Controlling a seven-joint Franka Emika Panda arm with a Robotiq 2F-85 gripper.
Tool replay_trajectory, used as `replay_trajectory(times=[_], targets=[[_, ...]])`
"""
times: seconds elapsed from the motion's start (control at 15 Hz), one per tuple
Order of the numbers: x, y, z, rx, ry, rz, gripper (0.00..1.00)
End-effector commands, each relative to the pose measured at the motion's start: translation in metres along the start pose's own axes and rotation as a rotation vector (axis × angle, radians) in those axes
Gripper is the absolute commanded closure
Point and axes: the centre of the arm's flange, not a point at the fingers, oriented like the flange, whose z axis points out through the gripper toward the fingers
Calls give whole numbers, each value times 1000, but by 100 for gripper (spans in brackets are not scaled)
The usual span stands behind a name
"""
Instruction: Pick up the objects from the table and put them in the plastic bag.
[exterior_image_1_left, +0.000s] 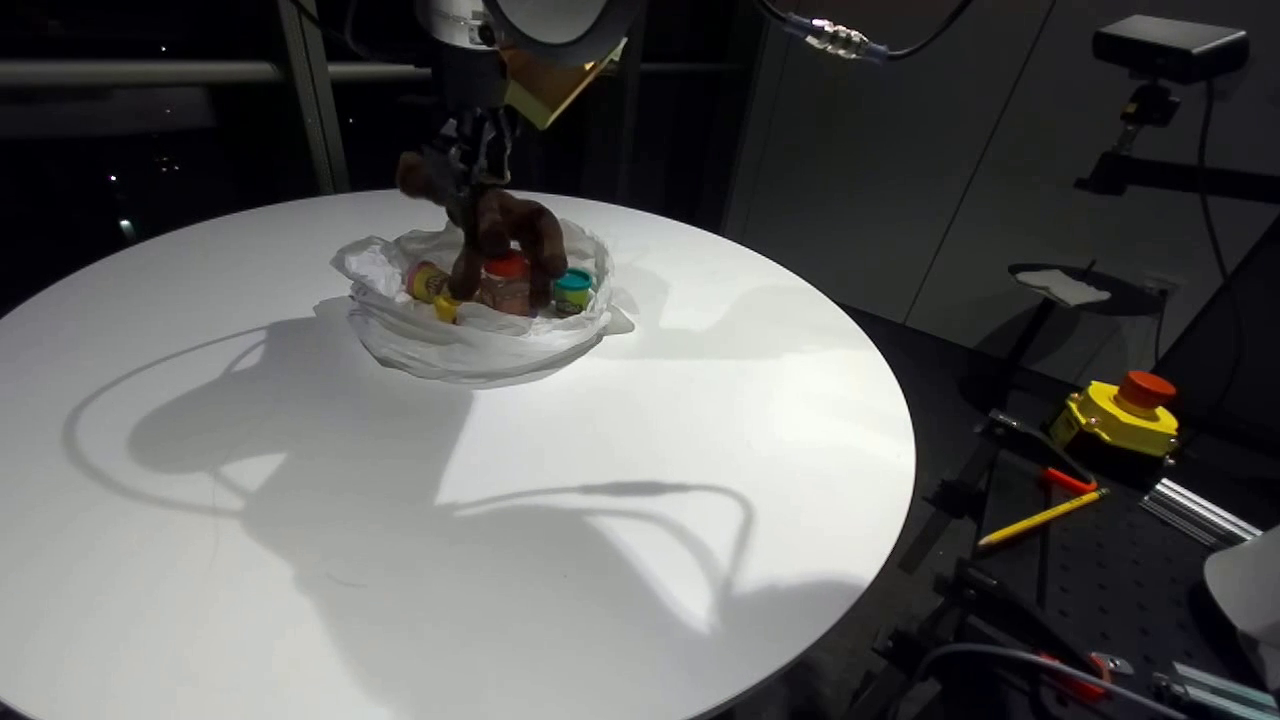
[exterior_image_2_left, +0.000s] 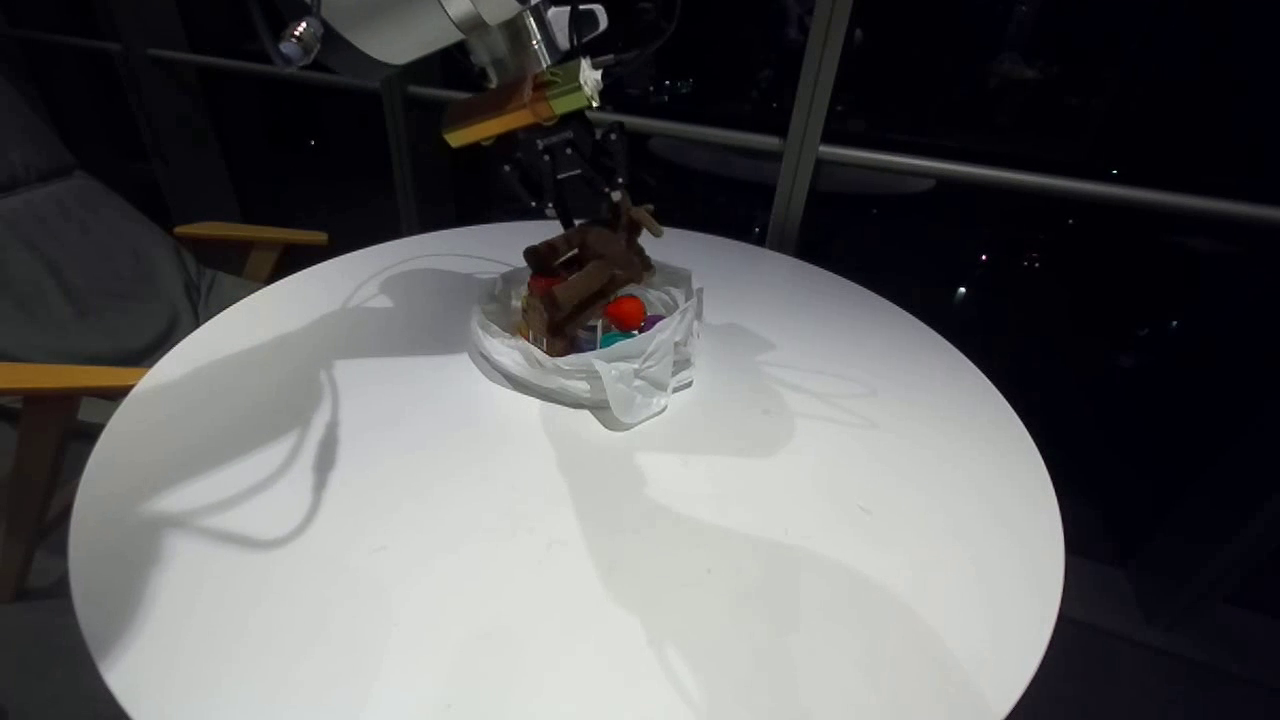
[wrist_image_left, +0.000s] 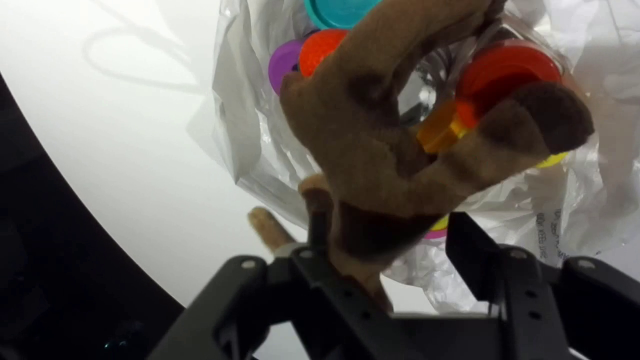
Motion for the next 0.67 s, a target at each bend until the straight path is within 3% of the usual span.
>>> replay_trajectory(times=[0.0,0.07,0.4,0.6], targets=[[10,12,-21,-18,27,29,9],[10,14,-24,-20,29,32,1],[7,19,-41,-12,35,52,0],[5,26,-78,9,18,108,0]])
